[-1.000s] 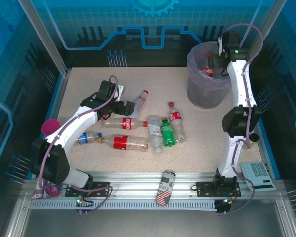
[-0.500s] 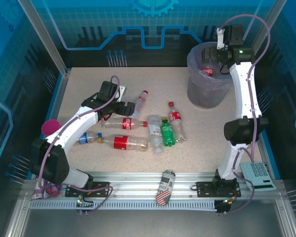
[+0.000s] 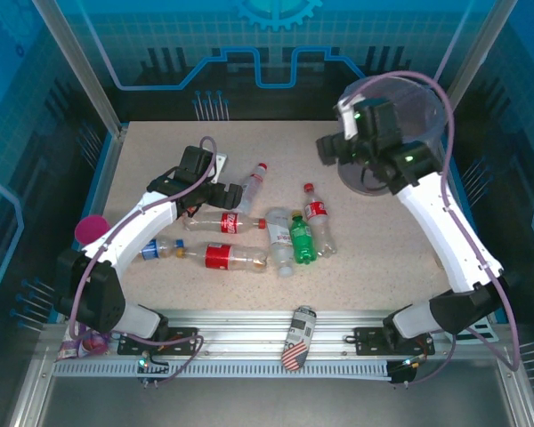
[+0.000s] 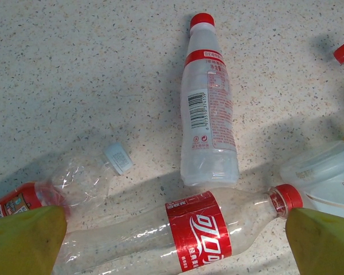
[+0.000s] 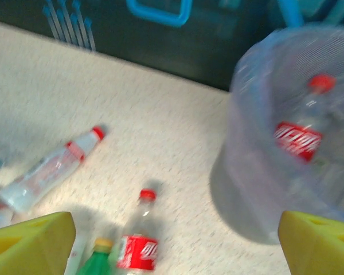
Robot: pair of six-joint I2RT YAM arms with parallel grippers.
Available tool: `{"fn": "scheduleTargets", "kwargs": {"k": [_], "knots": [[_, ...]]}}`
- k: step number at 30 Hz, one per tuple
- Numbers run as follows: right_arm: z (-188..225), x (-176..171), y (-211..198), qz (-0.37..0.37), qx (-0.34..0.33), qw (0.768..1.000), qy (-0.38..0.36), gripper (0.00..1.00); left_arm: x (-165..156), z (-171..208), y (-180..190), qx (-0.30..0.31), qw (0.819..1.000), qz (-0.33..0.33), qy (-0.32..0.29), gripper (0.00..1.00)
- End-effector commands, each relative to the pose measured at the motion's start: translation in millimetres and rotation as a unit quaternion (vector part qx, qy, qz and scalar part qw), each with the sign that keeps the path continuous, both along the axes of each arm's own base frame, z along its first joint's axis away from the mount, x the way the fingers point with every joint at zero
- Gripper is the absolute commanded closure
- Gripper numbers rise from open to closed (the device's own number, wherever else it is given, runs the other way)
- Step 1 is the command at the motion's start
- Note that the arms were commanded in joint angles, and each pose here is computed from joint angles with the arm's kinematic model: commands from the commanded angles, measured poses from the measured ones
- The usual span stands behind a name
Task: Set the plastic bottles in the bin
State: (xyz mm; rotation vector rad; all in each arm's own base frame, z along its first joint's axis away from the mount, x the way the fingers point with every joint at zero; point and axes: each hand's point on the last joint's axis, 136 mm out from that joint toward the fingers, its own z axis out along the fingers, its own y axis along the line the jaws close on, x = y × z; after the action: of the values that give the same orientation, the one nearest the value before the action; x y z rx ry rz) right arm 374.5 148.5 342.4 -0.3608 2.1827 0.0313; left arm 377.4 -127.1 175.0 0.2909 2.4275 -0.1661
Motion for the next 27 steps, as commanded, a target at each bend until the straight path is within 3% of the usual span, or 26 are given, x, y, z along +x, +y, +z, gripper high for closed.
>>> {"fn": "scheduleTargets", "kwargs": {"k": [1, 6, 14, 27], "knots": [[-57.8, -6.6, 16.4, -0.019, -0.028, 0.998, 0.057, 0.11, -1.0, -1.6, -1.0, 0.010, 1.000, -0.006, 0.006, 0.01], [-139.9, -15.6, 36.0, -0.019, -0.028, 0.989, 0.142, 0.17, -1.0, -3.7, -0.9, 0.011, 1.000, -0.005, 0.010, 0.01], [-232.3, 5.3, 45.2, -0.043, -0.019, 0.973, 0.224, 0.19, -1.4, -1.3, -0.6, 0.010, 1.000, -0.006, 0.007, 0.01], [-286.9, 23.1, 22.1, -0.095, -0.020, 0.962, 0.257, 0.18, -1.3, 2.0, -0.9, 0.009, 1.000, -0.006, 0.002, 0.01]]}}
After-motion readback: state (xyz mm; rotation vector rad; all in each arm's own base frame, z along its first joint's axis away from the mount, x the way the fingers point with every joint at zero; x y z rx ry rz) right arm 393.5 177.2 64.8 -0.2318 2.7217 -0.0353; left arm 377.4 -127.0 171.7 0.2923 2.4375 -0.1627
